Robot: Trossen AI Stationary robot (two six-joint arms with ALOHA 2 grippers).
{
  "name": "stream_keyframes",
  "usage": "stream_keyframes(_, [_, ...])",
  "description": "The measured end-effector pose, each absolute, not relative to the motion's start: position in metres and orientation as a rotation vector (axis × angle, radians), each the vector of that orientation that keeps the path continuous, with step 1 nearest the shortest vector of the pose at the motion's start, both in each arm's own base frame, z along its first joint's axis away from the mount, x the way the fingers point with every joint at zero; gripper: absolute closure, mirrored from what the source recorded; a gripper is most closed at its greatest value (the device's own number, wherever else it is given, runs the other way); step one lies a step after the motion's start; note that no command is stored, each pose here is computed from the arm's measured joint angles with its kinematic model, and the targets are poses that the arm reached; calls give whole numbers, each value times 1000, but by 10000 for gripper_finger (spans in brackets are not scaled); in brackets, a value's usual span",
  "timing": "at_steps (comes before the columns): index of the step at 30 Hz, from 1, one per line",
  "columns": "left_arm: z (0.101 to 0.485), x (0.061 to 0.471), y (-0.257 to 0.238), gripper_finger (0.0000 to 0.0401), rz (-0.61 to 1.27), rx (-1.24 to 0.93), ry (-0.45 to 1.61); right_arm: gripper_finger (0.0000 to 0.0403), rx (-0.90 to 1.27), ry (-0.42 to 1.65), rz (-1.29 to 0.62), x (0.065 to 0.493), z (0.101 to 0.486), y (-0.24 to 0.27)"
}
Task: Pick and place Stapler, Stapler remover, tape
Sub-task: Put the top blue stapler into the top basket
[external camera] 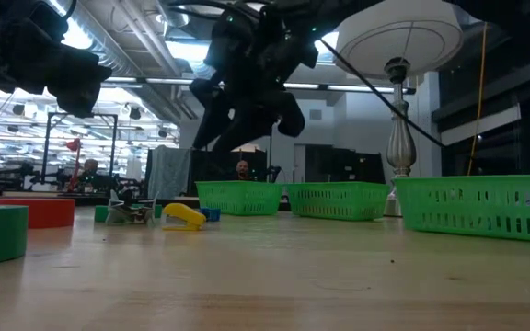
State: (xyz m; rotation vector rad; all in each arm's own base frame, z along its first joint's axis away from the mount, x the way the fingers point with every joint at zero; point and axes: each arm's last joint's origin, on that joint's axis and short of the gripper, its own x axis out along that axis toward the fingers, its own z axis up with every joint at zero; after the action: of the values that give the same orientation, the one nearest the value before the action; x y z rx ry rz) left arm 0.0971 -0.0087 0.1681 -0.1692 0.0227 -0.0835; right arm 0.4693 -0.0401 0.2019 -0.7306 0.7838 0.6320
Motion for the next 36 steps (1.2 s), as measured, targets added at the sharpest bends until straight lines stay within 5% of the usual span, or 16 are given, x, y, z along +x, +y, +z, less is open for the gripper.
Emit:
stream_keyframes(23, [168, 97, -9, 294, -83, -169, 23, 214, -715, 847, 668, 484, 140, -44])
stream_keyframes(36, [168, 97, -9, 294, -83, -169, 23, 214, -530, 946, 586, 481, 124, -62])
